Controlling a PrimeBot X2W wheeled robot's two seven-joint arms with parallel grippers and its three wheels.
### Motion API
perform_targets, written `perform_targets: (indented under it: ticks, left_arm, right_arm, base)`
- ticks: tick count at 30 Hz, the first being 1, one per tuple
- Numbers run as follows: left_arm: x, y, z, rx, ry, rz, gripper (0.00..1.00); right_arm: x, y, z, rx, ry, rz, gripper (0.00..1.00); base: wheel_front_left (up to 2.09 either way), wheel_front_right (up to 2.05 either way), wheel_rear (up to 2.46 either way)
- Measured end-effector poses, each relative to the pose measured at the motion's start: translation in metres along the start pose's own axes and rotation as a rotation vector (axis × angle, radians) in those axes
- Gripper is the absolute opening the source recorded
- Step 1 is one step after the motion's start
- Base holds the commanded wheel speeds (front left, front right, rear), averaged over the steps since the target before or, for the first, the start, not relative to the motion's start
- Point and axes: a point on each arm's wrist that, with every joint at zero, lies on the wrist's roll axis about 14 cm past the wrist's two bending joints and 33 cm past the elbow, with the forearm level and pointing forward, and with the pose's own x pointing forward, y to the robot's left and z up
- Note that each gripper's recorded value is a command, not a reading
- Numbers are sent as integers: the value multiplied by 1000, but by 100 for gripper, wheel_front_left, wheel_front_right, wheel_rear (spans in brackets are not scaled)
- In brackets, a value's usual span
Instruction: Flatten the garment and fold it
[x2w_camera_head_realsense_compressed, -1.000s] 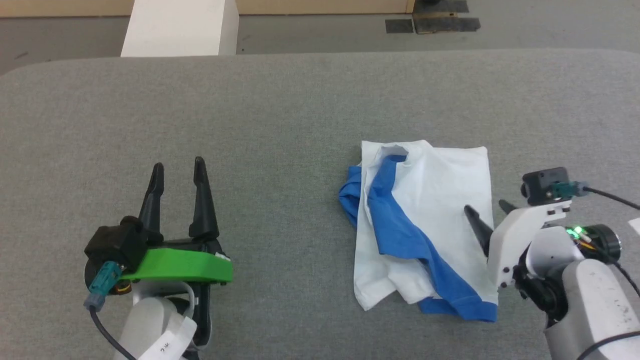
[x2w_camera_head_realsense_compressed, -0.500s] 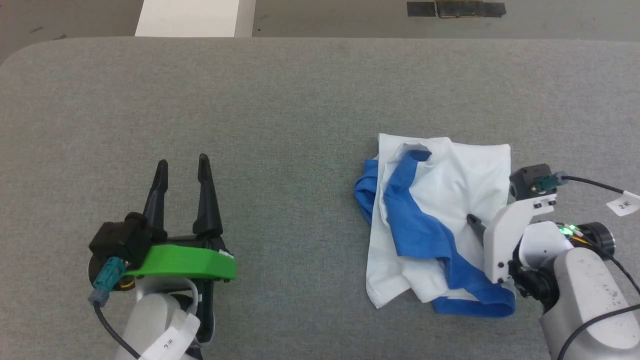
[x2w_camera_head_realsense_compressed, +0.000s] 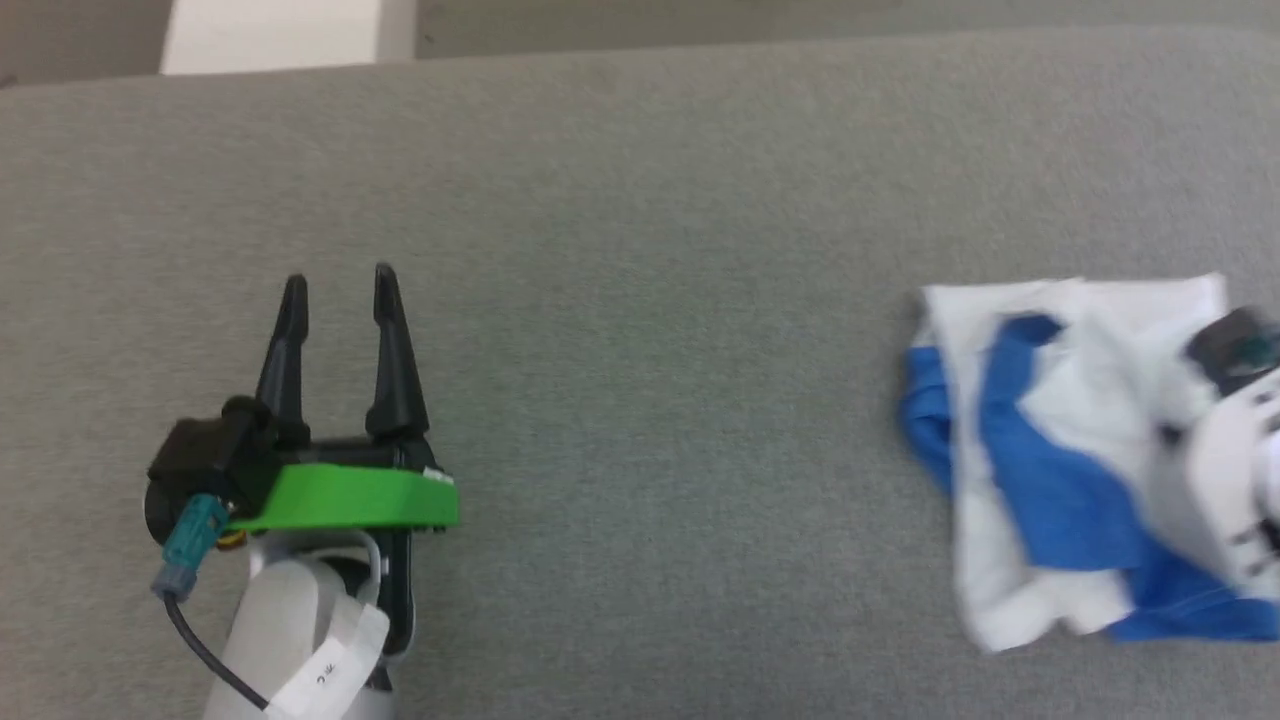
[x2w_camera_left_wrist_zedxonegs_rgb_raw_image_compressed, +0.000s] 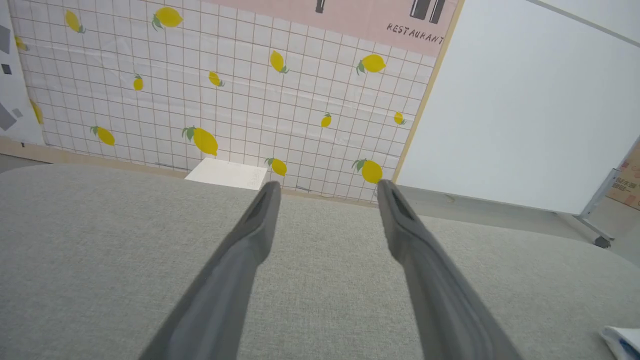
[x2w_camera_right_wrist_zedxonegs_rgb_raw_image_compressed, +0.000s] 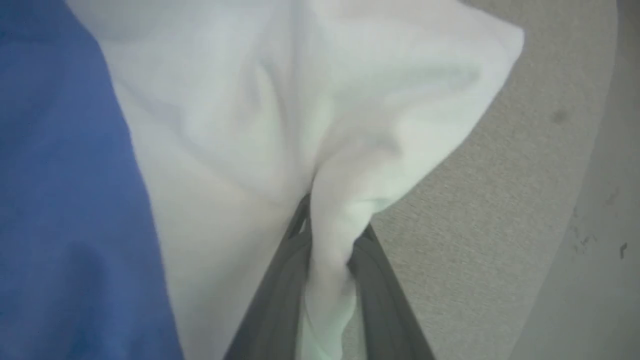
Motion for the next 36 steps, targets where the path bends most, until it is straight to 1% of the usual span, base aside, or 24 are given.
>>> perform_targets:
  ticks: [5,8,14,18,19,20,21,25,28,32,34,36]
  left_arm:
    - [23,-14,-16,-2,11,-46,100]
    - [33,-15,-29,3,33,-59,100]
    - [45,-12,-61,28,93,-65,100]
    - [47,-8,-80,32,132,-59,100]
    - [47,-7,-84,31,142,-59,100]
    - [47,-6,-88,31,150,-58,100]
    - [46,-5,-91,31,158,-57,100]
    - [46,-5,-91,33,158,-51,100]
    - [45,-3,-80,30,138,-39,100]
    - [37,12,-62,14,111,23,100]
    - [31,17,-51,12,97,47,100]
    - [28,19,-38,14,73,57,100]
  right_arm:
    - [-3,-70,-20,-1,52,-137,0]
    - [2,-101,-26,20,64,-203,0]
    - [16,-143,-47,66,118,-302,0]
    - [28,-160,-44,53,99,-347,0]
    - [30,-163,-44,54,100,-357,20]
    - [32,-166,-45,55,101,-364,73]
    - [33,-169,-46,58,103,-373,100]
    - [30,-180,-42,65,80,-407,100]
    - [16,-192,-18,92,-35,-441,100]
    - [-15,-201,50,177,-339,-464,100]
    - [-36,-195,90,201,-509,-448,100]
    - [-54,-181,122,224,-658,-414,100]
  base:
    - [0,0,0]
    - [0,0,0]
    - [0,0,0]
    - [0,0,0]
    - [0,0,0]
    - [0,0,0]
    - [0,0,0]
    - [0,0,0]
    - [0,0,0]
    - [0,0,0]
    - [0,0,0]
    - [0,0,0]
